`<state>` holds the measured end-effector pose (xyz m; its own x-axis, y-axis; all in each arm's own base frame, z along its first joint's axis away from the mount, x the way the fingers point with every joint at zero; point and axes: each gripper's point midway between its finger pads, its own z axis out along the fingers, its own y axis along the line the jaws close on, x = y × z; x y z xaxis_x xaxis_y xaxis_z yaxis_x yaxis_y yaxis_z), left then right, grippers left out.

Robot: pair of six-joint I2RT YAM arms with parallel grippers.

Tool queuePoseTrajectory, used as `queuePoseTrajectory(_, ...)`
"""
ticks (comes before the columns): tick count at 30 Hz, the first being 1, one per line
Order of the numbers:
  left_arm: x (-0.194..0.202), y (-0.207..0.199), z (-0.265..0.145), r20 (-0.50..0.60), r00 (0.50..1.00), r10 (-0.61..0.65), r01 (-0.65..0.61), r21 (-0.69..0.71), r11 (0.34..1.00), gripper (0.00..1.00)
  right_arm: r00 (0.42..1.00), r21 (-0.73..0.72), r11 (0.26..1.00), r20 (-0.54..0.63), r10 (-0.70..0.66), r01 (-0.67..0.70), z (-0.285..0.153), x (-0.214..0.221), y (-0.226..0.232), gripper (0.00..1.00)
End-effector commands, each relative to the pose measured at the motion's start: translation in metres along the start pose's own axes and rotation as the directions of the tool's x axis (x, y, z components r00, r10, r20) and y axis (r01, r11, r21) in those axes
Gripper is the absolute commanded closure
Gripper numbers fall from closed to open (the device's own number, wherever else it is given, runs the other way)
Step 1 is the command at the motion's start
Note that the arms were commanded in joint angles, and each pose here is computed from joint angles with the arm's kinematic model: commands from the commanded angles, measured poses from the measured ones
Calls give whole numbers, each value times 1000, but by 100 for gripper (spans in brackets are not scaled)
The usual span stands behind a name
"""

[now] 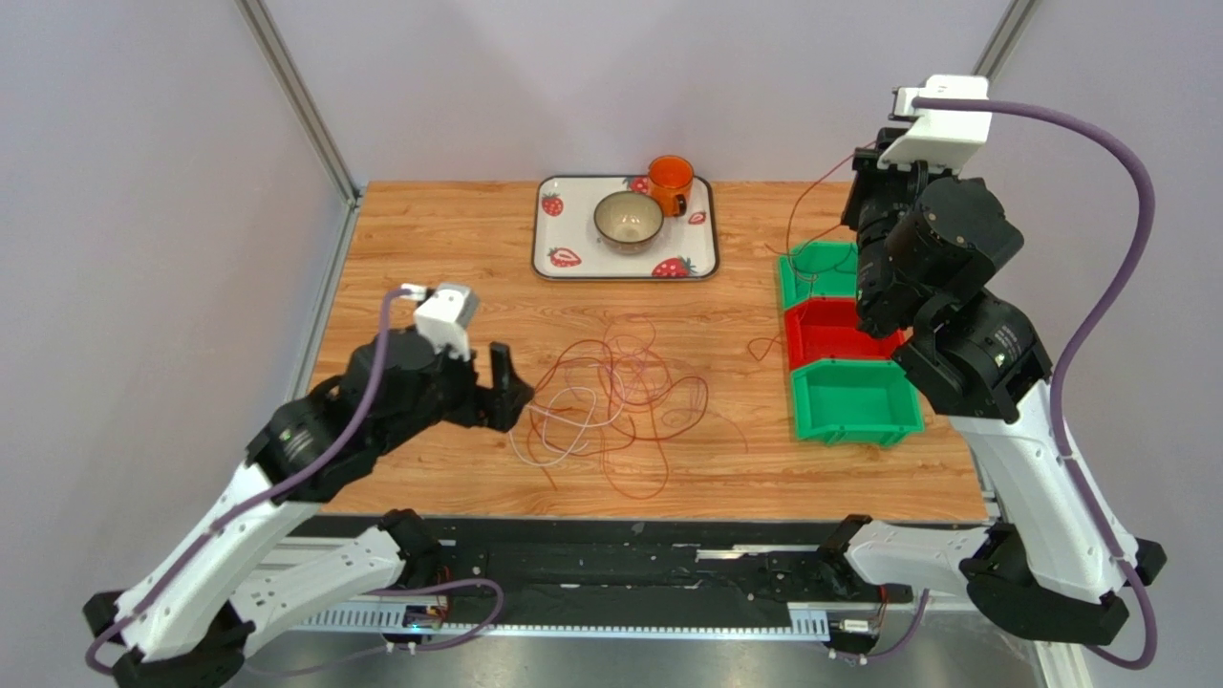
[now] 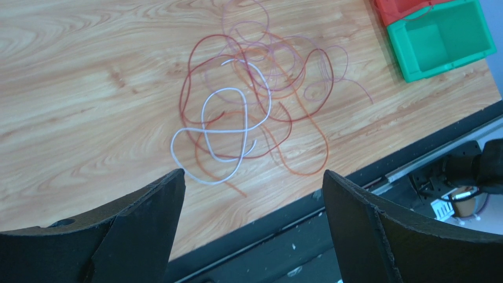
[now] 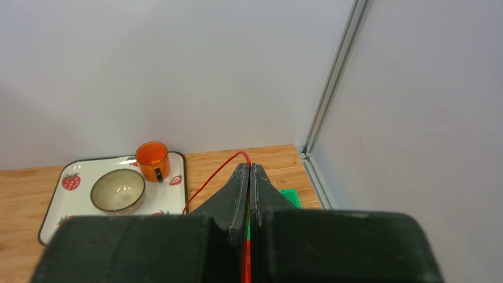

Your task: Untangle the cables

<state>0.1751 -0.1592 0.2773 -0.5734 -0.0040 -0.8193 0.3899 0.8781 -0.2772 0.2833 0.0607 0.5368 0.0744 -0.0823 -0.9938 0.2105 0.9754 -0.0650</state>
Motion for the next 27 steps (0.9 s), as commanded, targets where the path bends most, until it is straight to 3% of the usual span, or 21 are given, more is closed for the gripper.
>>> queuePoseTrajectory(1, 26, 28, -34, -11, 1000, 3, -4, -57, 998, 5, 997, 75, 996, 60, 37, -41, 8, -23, -25, 100)
queuePoseTrajectory(10, 33, 43, -50, 219, 975, -40, 38, 11, 999, 6, 998, 183, 982, 53, 36, -45, 34, -12, -54, 100)
queuePoseTrajectory(17, 42, 48, -46, 198, 978, -70, 74, -11, 997, 6, 999, 291, 956, 3, 41, -40, 62, 32, -86, 100)
queuePoseTrajectory(27, 45, 49, -42, 172, 982, -81, 88, -31, 996, 6, 975, 366, 907, 11, 220, -209, 74, 85, -109, 100)
